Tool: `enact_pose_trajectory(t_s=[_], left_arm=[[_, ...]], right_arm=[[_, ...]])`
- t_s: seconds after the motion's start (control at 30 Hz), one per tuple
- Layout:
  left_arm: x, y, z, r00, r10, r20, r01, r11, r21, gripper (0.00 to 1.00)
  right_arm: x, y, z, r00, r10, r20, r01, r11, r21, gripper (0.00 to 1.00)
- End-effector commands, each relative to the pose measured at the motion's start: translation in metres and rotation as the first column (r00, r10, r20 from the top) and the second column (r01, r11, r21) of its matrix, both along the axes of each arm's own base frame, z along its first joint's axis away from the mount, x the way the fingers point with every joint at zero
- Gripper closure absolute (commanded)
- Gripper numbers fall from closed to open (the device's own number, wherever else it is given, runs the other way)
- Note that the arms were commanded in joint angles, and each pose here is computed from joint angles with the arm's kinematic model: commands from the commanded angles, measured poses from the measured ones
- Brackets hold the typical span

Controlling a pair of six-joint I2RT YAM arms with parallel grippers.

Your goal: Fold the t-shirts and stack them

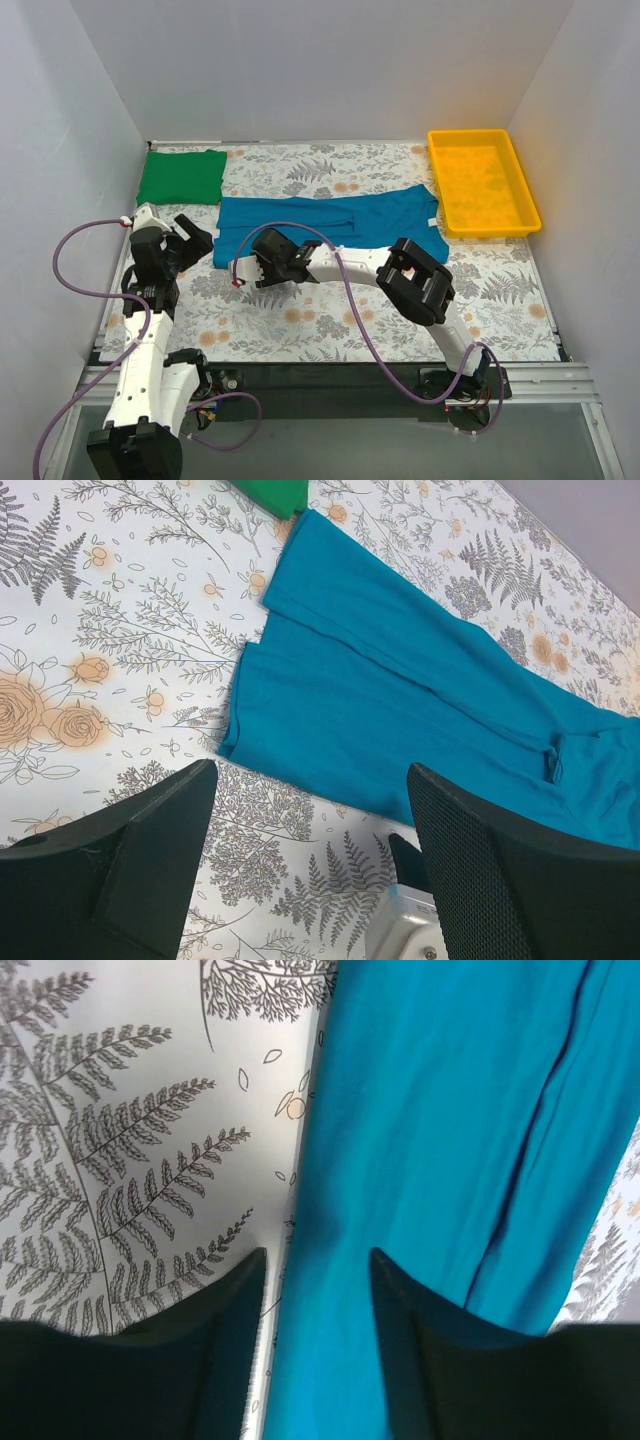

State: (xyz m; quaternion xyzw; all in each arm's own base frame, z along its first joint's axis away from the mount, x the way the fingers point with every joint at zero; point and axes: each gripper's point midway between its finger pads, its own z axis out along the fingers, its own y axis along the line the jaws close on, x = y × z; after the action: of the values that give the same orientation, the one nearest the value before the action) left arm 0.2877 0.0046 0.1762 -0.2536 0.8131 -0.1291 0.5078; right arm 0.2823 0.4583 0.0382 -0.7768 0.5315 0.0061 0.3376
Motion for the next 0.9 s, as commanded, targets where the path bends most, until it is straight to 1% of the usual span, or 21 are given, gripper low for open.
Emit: enact_pose_trajectory(t_s=[0.0, 0.07, 0.1, 0.13, 0.23, 0.27, 0.33, 0.4, 0.57, 0.7, 0.87], left_arm=[[0.001, 0.002, 0.018, 0.999, 0.008, 0.047, -0.009, 1.000, 0.010, 0.24], [0.001, 0.001, 0.018, 0.999, 0.006, 0.047, -0.007, 1.000, 0.010, 0.24], [0.001, 0.001, 0.018, 0.999, 0.006, 0.047, -0.007, 1.000, 0.010, 0.24], [0.002, 0.001, 0.019, 0.999, 0.006, 0.048, -0.006, 1.000, 0.009, 0.24], [0.001, 0.000, 0.018, 0.999, 0.003, 0.047, -0.004, 1.000, 0.006, 0.24], [0.001, 0.000, 0.019, 0.999, 0.003, 0.052, -0.003, 1.000, 0.008, 0.24], [0.001, 0.000, 0.018, 0.999, 0.001, 0.049, -0.001, 1.000, 0.005, 0.24], [0.001, -0.001, 0.019, 0.999, -0.002, 0.052, 0.002, 1.000, 0.004, 0.24], [0.001, -0.002, 0.020, 0.998, -0.014, 0.057, 0.013, 1.000, 0.004, 0.24], [0.002, -0.005, 0.021, 0.998, -0.029, 0.062, 0.029, 1.000, 0.002, 0.24], [0.002, -0.007, 0.021, 0.997, -0.039, 0.064, 0.039, 0.999, -0.001, 0.24]], right_arm=[[0.007, -0.002, -0.017, 0.999, -0.044, 0.008, 0.044, 0.999, -0.020, 0.52], [0.006, -0.004, -0.023, 0.999, -0.044, -0.002, 0.044, 0.999, -0.031, 0.56], [0.004, -0.005, -0.025, 0.999, -0.044, -0.010, 0.044, 0.999, -0.031, 0.61], [0.004, -0.006, -0.028, 0.999, -0.044, -0.015, 0.044, 0.998, -0.036, 0.64], [0.001, -0.009, -0.033, 0.999, -0.041, -0.026, 0.040, 0.998, -0.044, 0.78], [-0.002, -0.010, -0.036, 0.998, -0.041, -0.039, 0.039, 0.998, -0.046, 0.87], [-0.006, -0.010, -0.038, 0.998, -0.036, -0.057, 0.033, 0.998, -0.044, 0.94], [-0.008, -0.012, -0.041, 0.997, -0.034, -0.070, 0.031, 0.998, -0.046, 0.99], [-0.020, -0.016, -0.044, 0.994, -0.010, -0.109, 0.005, 0.999, -0.045, 0.99], [-0.039, -0.021, -0.042, 0.988, 0.040, -0.152, -0.046, 0.998, -0.034, 0.99], [-0.074, -0.024, -0.046, 0.973, 0.126, -0.196, -0.135, 0.990, -0.037, 0.99]])
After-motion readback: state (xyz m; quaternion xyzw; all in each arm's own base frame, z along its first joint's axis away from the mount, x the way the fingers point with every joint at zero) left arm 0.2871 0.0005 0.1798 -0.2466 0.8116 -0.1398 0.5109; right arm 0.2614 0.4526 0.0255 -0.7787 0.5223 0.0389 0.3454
